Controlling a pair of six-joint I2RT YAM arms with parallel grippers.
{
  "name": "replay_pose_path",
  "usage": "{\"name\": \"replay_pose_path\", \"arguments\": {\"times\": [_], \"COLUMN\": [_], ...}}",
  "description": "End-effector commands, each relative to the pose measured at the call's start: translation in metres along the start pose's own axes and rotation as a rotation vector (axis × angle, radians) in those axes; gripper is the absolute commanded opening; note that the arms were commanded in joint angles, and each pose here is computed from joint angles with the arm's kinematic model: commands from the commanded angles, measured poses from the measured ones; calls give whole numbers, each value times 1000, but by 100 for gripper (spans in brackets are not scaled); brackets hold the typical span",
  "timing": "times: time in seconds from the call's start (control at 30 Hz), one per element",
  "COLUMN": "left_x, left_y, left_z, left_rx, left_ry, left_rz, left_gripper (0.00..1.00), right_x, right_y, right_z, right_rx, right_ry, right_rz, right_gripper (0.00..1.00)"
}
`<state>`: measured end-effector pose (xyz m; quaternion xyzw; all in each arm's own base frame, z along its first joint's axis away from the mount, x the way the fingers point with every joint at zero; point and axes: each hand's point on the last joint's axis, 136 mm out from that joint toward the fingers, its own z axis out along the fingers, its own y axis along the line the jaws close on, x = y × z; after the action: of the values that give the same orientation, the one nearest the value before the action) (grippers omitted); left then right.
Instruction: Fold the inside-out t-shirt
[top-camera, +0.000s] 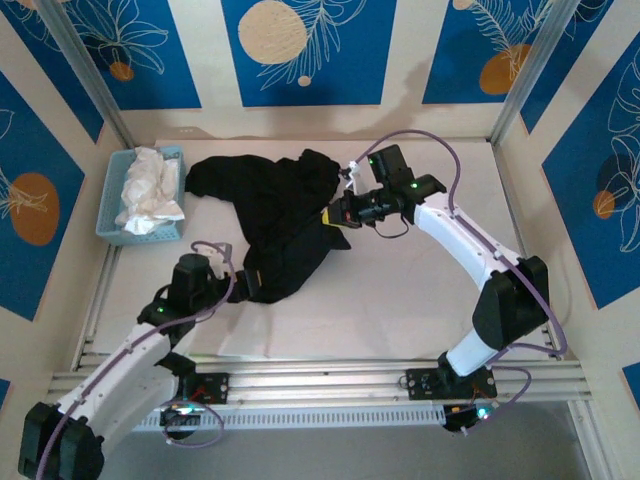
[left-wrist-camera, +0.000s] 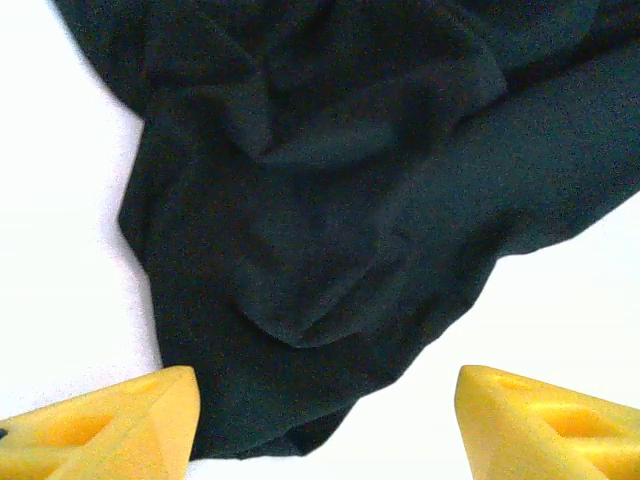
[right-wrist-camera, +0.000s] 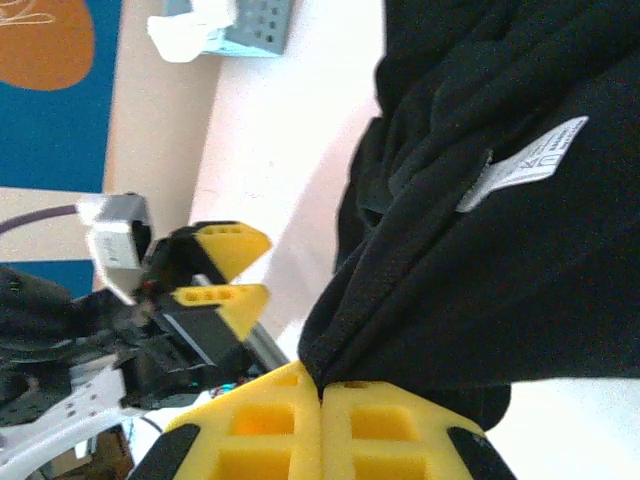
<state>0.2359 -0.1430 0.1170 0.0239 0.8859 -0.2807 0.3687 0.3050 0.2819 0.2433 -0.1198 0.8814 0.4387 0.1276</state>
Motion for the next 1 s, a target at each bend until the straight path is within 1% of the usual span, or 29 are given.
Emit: {"name": "replay_pose_path", "arguments": {"times": [0.0, 0.03, 0.1, 0.17, 0.2, 0.27, 0.4, 0.5, 0.6, 0.73, 0.97], "left_x": [2, 2, -1, 0, -1, 1, 3, 4, 5, 6, 8], "left_y": [2, 4, 8, 12, 13, 15, 16, 17, 18, 20, 22], "left_z": [1, 2, 3, 4, 5, 6, 6, 6, 5, 5, 8], "left_rx": [-40, -54, -89, -114, -125, -139, -142, -147, -150, -159, -166], "left_ry": [2, 6, 11, 23, 28, 39, 50, 52, 56, 55, 66], "left_rz": [42, 40, 38, 40, 40, 39, 36, 34, 31, 28, 31], "left_gripper": [68, 68, 68, 68, 68, 68, 68, 68, 68, 68, 68], "right_x": [-8, -9, -6, 1, 7, 16, 30, 39, 45, 54, 74], "right_y": [34, 21, -14, -41, -50, -60, -66, -84, -106, -117, -125], "right_z": [-28, -32, -35, -31, -24, -5, 35, 55, 60, 58, 48], "right_rx": [83, 215, 482, 632, 655, 631, 529, 531, 556, 533, 514], "right_ry": [-42, -48, -9, 54, 90, 134, 197, 260, 294, 308, 329], "right_rz": [-147, -173, -211, -212, -201, -186, -145, -120, -94, -55, -29], "right_gripper": [0, 0, 0, 0, 0, 0, 1, 3, 5, 11, 29]}}
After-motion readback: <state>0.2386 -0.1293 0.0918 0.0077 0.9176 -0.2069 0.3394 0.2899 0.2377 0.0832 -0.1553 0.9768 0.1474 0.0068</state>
